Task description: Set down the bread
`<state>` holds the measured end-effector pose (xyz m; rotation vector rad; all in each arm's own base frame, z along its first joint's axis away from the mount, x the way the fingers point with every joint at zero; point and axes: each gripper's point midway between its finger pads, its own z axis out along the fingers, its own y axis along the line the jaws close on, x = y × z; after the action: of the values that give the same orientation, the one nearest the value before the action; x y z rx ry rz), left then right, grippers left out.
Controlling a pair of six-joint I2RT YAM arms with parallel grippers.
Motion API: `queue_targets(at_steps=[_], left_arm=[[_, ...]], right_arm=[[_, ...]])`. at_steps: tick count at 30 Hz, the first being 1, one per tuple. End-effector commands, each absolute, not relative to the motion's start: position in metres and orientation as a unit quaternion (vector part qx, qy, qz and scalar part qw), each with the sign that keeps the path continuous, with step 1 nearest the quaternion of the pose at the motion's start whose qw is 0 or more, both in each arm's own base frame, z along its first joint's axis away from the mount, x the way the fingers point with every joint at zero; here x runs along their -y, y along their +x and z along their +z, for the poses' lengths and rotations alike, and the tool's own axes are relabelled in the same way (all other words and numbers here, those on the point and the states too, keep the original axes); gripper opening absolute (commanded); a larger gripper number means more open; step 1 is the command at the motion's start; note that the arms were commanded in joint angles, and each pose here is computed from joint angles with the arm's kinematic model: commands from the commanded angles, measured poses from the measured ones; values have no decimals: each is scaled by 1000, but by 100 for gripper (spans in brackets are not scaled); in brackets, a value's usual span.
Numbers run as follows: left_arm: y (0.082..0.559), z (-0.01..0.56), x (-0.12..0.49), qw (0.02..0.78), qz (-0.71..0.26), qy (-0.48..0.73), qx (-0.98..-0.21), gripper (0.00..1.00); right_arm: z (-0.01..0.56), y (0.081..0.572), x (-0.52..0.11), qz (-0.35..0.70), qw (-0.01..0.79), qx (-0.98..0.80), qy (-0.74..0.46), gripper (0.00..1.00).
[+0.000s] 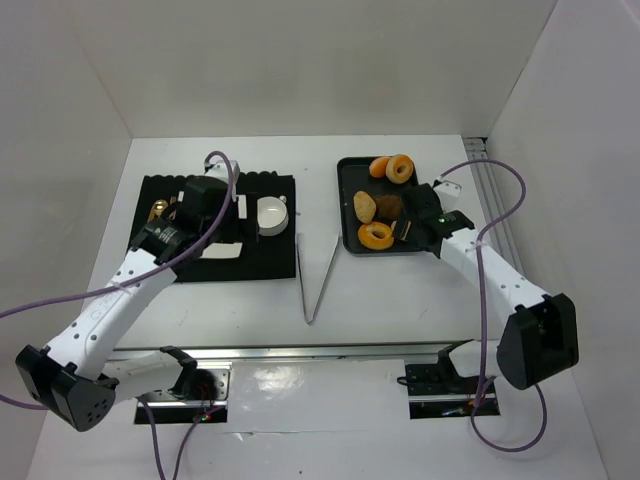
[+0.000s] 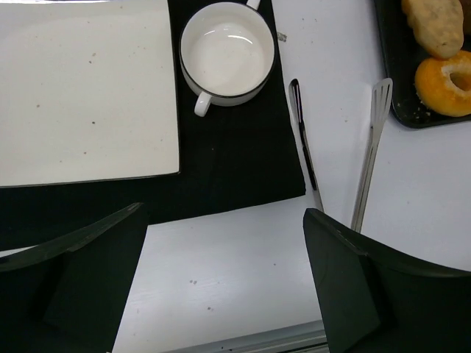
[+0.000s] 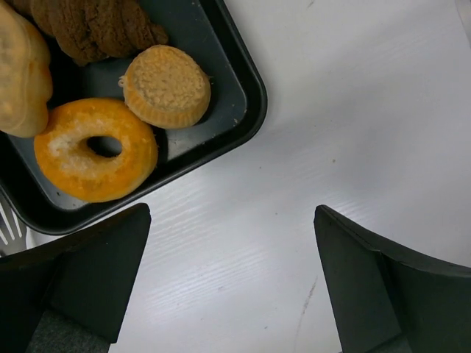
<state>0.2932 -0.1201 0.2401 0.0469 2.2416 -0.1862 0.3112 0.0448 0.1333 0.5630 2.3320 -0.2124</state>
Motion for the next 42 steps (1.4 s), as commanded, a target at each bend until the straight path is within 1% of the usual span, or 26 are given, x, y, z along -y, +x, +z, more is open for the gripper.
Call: queue_targets(at_steps=[1, 3, 5, 7, 8, 10, 11, 14, 16, 18, 19, 20, 21, 23, 24, 25, 26, 27, 29, 30, 31, 34, 36, 38, 41, 42], left_arm=[[302, 244, 127, 443, -95, 0, -892, 100], [302, 245, 132, 442, -110, -3, -890, 100], [305, 242, 149, 434, -115, 43, -893, 100], [308, 241, 152, 431, -78, 52, -898, 100], [309, 230, 163, 413, -69, 64, -906, 100], [311, 232, 176, 407, -76, 76, -907, 99], [312, 232, 186, 406, -88, 86, -906, 97], [321, 242, 229, 405, -135, 123, -896, 86], [328, 229, 257, 386, -155, 150, -897, 81], [337, 236, 282, 391, -179, 163, -888, 77], [342, 219, 295, 366, -187, 167, -896, 75], [343, 217, 308, 359, -199, 176, -895, 75], [351, 230, 321, 365, -219, 175, -888, 75], [358, 209, 348, 334, -241, 178, -894, 74], [365, 225, 366, 347, -263, 186, -881, 74], [365, 224, 376, 333, -281, 190, -880, 74], [368, 203, 390, 310, -281, 198, -886, 78], [377, 221, 401, 321, -295, 194, -879, 81], [387, 222, 417, 327, -300, 198, -874, 81], [397, 201, 427, 317, -295, 198, -880, 82], [407, 222, 439, 338, -315, 197, -865, 82], [429, 209, 459, 349, -324, 192, -858, 83], [440, 213, 470, 378, -340, 205, -836, 84], [448, 197, 475, 386, -334, 211, -834, 86], [460, 195, 479, 407, -330, 207, -826, 86], [465, 191, 481, 412, -327, 205, -825, 83]], right_arm=[[155, 314, -46, -65, 405, -884, 226, 99], [163, 313, -46, -55, 419, -877, 230, 99], [166, 313, -45, -52, 422, -875, 230, 99], [167, 311, -44, -57, 418, -878, 225, 99], [172, 312, -44, -57, 422, -878, 220, 99], [178, 310, -48, -45, 423, -881, 207, 99], [181, 309, -49, -38, 426, -880, 206, 99], [198, 294, -37, -46, 443, -868, 220, 99], [209, 283, -28, -51, 457, -853, 244, 99], [229, 271, -24, -32, 489, -836, 246, 99], [236, 269, -23, -25, 502, -829, 244, 99], [242, 266, -22, -20, 512, -824, 243, 99], [251, 261, -20, -10, 524, -815, 247, 99], [256, 258, -16, -18, 529, -814, 241, 99], [258, 258, -14, -25, 527, -814, 242, 99], [258, 256, -13, -31, 520, -819, 240, 99], [251, 256, -13, -40, 509, -827, 236, 99], [250, 258, -9, -59, 501, -830, 237, 99], [245, 254, -4, -77, 485, -834, 250, 99], [244, 254, -4, -78, 485, -834, 250, 99], [244, 254, -4, -78, 485, -834, 250, 99], [255, 251, -3, -64, 502, -824, 256, 99], [264, 249, -3, -48, 519, -811, 266, 99], [281, 244, -1, -27, 542, -794, 275, 99], [298, 240, 1, -11, 561, -779, 278, 99], [296, 239, 2, -17, 558, -783, 274, 99]])
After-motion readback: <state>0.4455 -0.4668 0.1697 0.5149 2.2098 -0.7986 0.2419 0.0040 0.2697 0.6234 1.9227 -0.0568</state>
